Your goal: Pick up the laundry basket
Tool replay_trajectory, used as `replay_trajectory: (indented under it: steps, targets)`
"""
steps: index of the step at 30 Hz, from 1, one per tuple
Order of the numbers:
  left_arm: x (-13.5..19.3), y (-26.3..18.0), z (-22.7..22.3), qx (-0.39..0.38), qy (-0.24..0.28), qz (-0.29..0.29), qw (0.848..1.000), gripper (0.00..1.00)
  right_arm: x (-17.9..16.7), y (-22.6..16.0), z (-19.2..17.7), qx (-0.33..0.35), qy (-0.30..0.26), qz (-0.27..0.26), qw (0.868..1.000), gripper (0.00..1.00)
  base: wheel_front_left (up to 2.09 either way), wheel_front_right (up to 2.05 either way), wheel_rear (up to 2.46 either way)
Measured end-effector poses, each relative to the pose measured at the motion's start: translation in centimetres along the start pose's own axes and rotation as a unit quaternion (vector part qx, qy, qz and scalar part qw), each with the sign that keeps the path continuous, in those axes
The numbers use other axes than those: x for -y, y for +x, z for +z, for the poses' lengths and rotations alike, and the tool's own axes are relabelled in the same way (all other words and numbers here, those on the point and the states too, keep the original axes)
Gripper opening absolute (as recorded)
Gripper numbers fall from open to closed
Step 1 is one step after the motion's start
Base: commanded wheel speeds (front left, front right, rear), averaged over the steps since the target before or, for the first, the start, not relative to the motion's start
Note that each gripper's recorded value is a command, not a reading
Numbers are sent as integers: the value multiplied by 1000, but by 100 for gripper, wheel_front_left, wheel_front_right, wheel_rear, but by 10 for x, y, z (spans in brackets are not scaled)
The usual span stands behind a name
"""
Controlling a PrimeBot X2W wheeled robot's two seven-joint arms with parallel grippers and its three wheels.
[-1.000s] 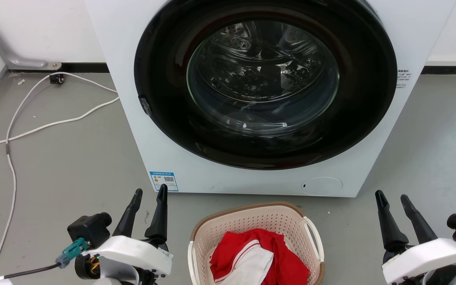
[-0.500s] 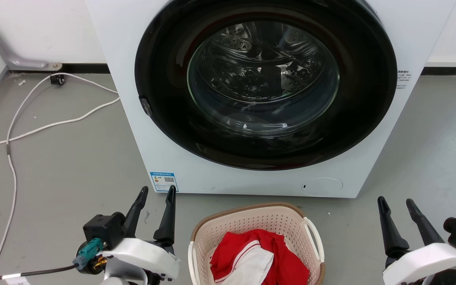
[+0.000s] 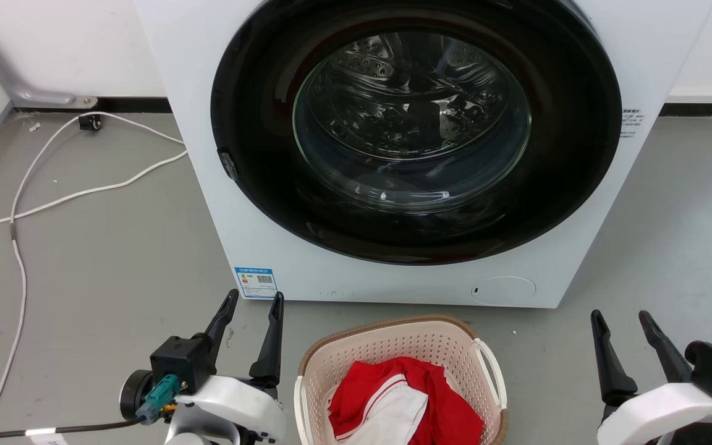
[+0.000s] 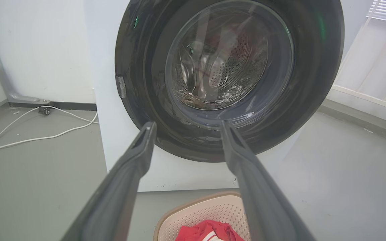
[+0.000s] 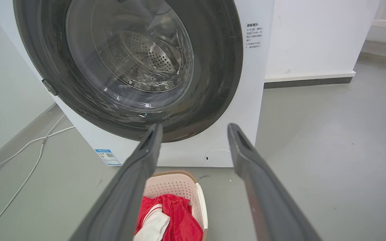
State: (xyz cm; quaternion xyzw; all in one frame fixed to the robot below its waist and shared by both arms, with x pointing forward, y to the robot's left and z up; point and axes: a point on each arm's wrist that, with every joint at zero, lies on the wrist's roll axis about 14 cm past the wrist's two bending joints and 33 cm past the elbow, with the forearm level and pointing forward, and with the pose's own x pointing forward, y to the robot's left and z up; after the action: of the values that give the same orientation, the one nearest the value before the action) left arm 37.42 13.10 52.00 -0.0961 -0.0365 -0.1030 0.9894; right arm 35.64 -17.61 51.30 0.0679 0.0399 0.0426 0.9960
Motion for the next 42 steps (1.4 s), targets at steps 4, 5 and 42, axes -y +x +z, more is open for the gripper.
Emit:
replay_trajectory:
  steps: [4,5,42]
  targets:
    - [2,0,1,3,15,-2,1000,100,1,0,1,2,-13,-3,1000,100,0,0,0]
    - [2,0,1,3,18,-3,1000,100,2,0,1,3,-17,-3,1000,100,0,0,0]
    - [3,1,-3,9,56,-4,998,100,8,4,-9,8,-67,-11,998,100,0,0,0]
